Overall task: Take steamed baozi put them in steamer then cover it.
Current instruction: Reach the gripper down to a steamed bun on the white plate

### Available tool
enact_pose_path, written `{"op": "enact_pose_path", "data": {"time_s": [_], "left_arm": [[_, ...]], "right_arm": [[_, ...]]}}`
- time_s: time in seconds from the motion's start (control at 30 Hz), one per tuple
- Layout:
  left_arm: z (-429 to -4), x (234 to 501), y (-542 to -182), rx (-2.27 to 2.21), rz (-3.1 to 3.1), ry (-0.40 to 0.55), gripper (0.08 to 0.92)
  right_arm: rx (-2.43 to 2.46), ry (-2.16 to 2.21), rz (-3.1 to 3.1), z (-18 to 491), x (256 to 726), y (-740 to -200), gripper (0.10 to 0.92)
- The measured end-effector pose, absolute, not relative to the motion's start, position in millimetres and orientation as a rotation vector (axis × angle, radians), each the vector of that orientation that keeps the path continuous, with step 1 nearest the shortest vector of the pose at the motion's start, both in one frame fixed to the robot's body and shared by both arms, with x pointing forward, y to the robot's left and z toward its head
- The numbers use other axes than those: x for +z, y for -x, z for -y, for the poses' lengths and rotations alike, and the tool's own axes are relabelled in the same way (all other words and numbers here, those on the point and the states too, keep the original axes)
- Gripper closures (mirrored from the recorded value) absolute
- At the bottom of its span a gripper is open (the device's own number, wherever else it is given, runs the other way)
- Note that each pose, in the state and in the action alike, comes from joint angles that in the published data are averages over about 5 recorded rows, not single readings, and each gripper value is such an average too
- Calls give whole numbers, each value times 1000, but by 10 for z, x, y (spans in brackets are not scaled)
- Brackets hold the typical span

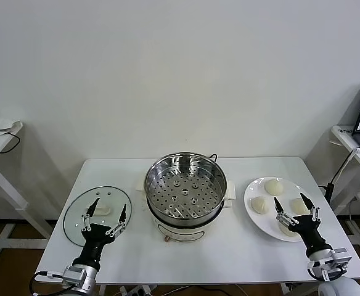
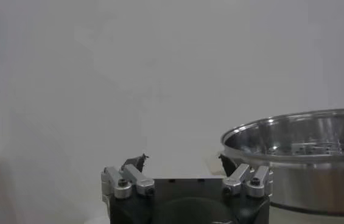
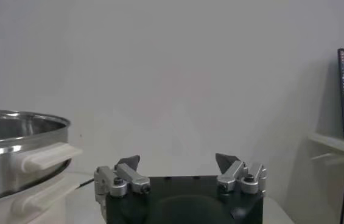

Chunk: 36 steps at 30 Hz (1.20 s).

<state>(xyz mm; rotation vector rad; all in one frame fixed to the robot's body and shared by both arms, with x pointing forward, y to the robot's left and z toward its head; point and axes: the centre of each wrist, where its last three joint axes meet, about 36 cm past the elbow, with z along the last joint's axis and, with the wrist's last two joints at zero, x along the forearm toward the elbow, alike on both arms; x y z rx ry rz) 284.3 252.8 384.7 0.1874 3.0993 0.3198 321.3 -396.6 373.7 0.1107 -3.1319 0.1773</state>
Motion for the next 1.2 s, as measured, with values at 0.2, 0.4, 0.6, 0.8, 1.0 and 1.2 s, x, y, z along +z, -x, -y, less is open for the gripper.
{"op": "enact_pose_path", "data": {"time_s": [0.2, 0.4, 0.6, 0.8, 1.0, 1.2], "left_arm": [[-2555, 3835, -2858, 332, -3098, -189, 177], [-2583, 3822, -2882, 343, -3093, -190, 177], [-2611, 3808, -2901, 354, -3090, -190, 177], [-2640, 3793, -2904, 358, -3090, -183, 177], [-2611, 3783, -2889, 344, -3093, -182, 177], [-2595, 3782, -2869, 339, -3097, -182, 177]], "right_arm": [[254, -101, 3119, 4075, 3801, -3314, 200], [486, -123, 3068, 4263, 3932, -3535, 200], [844, -203, 2941, 4505, 4153, -3885, 200], [1150, -376, 2731, 4691, 4463, -4341, 200], [1323, -631, 2439, 4769, 4758, -4856, 200], [1374, -844, 2145, 4760, 4967, -5390, 200]]}}
